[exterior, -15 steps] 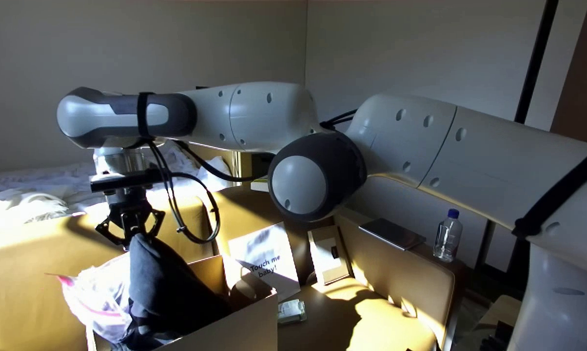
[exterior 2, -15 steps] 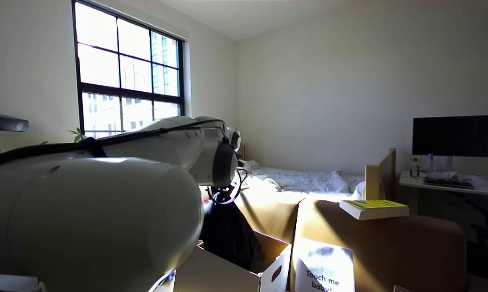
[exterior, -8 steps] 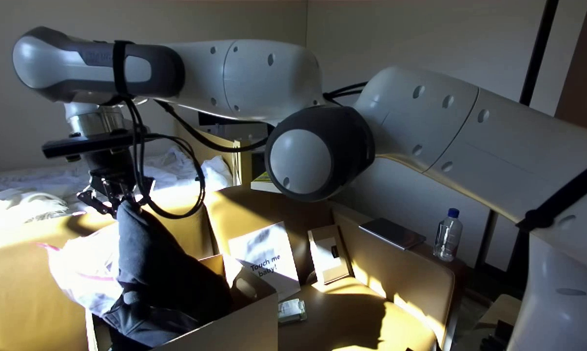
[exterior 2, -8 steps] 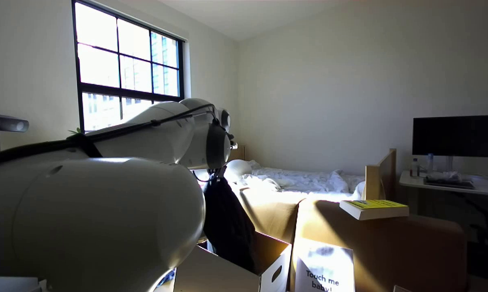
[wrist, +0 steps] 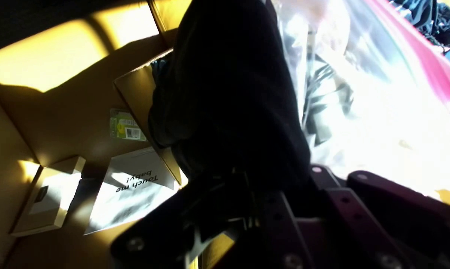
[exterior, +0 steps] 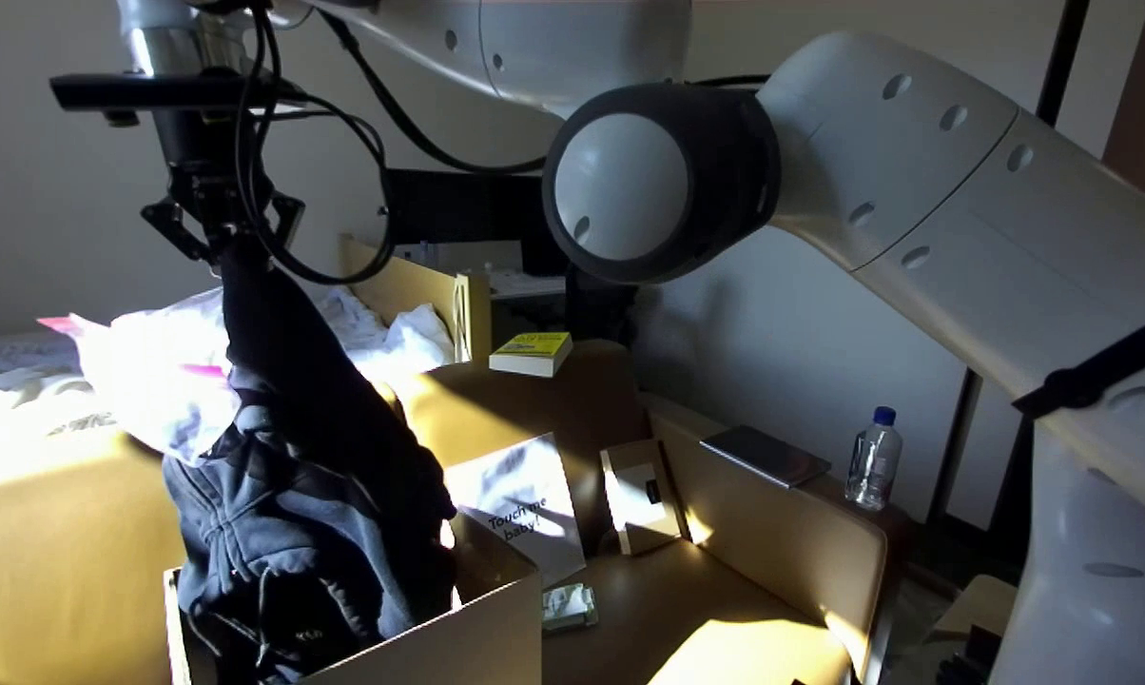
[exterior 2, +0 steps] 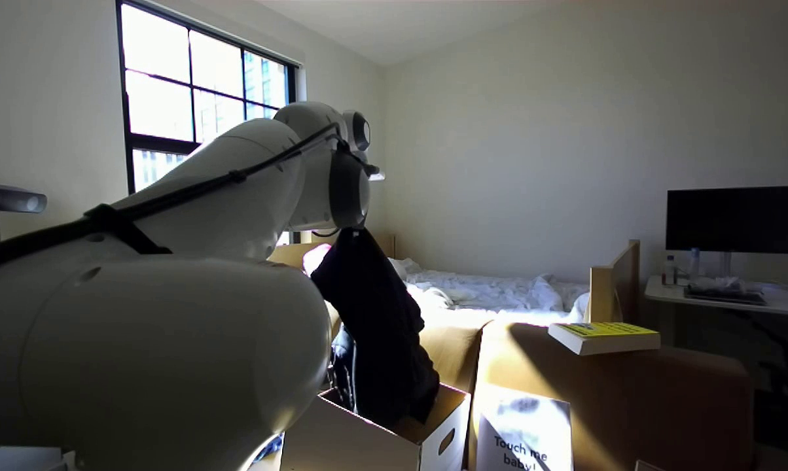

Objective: Remove the plastic and black hoodie from the box ad place them on the right side of the sofa

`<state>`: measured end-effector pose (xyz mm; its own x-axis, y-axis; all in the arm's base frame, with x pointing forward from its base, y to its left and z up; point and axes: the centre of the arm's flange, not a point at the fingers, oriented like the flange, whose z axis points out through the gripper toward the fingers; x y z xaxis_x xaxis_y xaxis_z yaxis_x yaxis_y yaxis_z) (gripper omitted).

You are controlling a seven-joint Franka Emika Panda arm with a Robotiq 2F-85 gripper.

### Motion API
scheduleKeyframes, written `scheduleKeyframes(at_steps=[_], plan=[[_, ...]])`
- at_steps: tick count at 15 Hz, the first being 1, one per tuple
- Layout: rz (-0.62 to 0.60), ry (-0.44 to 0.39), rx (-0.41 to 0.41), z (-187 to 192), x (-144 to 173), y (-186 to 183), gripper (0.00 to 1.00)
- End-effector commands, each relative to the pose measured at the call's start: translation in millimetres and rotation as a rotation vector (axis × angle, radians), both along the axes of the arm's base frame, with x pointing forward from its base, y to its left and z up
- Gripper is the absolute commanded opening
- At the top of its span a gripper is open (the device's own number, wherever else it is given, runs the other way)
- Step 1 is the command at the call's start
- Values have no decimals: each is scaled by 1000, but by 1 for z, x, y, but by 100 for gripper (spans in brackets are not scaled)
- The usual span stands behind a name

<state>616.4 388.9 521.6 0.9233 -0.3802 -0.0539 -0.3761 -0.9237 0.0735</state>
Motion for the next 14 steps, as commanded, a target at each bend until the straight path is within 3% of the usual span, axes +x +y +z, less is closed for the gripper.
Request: scheduleKeyframes(at_steps=[1, 8, 14], plan=[[-106, -103, 0, 86, -28, -20, 4], [-258, -266, 143, 184, -79, -105, 4], [-412, -267, 282, 208, -43, -234, 4]])
